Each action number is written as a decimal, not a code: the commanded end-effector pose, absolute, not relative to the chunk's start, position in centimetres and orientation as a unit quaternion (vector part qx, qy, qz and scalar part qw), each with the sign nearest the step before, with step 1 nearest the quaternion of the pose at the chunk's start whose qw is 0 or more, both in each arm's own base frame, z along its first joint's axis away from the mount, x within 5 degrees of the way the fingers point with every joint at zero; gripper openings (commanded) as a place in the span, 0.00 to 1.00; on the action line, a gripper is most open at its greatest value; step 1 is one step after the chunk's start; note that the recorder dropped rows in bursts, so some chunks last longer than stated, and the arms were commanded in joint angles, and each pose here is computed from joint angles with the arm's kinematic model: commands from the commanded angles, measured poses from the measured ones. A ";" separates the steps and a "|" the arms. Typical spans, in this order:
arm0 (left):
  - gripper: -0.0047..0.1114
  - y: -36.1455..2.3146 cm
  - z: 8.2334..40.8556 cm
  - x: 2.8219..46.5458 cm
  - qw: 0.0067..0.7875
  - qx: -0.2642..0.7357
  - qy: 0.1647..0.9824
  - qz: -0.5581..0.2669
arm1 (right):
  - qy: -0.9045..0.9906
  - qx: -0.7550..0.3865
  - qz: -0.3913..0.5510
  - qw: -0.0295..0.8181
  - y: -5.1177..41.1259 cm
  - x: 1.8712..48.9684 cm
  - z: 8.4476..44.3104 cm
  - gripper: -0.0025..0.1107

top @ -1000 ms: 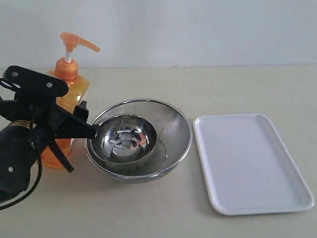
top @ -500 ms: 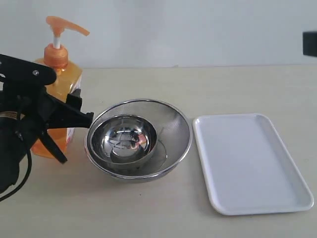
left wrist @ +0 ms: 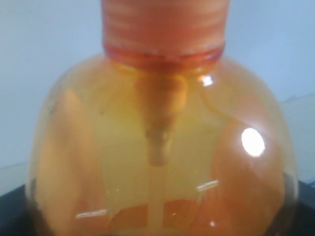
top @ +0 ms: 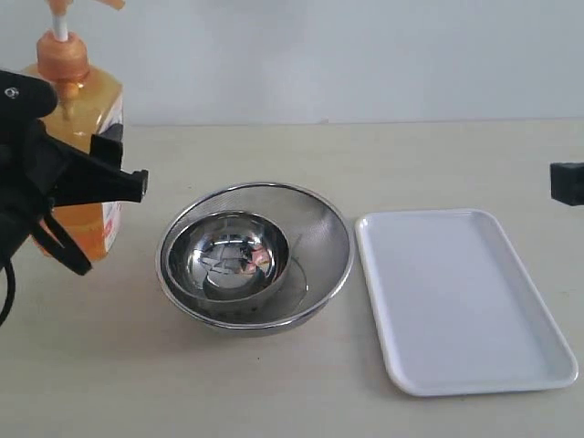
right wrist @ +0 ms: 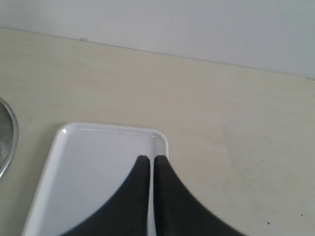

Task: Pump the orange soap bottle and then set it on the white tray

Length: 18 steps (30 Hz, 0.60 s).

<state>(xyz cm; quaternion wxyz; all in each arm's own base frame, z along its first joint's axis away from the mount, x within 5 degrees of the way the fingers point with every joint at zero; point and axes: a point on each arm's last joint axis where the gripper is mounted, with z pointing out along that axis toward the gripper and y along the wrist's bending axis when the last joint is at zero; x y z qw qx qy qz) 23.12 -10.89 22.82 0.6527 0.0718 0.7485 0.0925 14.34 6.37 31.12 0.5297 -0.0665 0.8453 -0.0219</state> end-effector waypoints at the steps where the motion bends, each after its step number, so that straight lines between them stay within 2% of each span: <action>1: 0.08 -10.4 25.3 22.5 0.697 0.058 0.708 0.094 | 0.839 -0.062 -0.022 0.541 6.2 14.3 31.2 0.02; 7: 0.08 -10.6 26.7 22.4 0.697 0.066 0.710 0.072 | 0.832 -0.054 -0.030 0.552 6.0 14.4 31.5 0.02; 18: 0.08 -14.1 30.8 23.1 0.715 0.111 0.690 0.001 | 0.835 -0.027 -0.083 0.544 5.0 14.4 31.4 0.02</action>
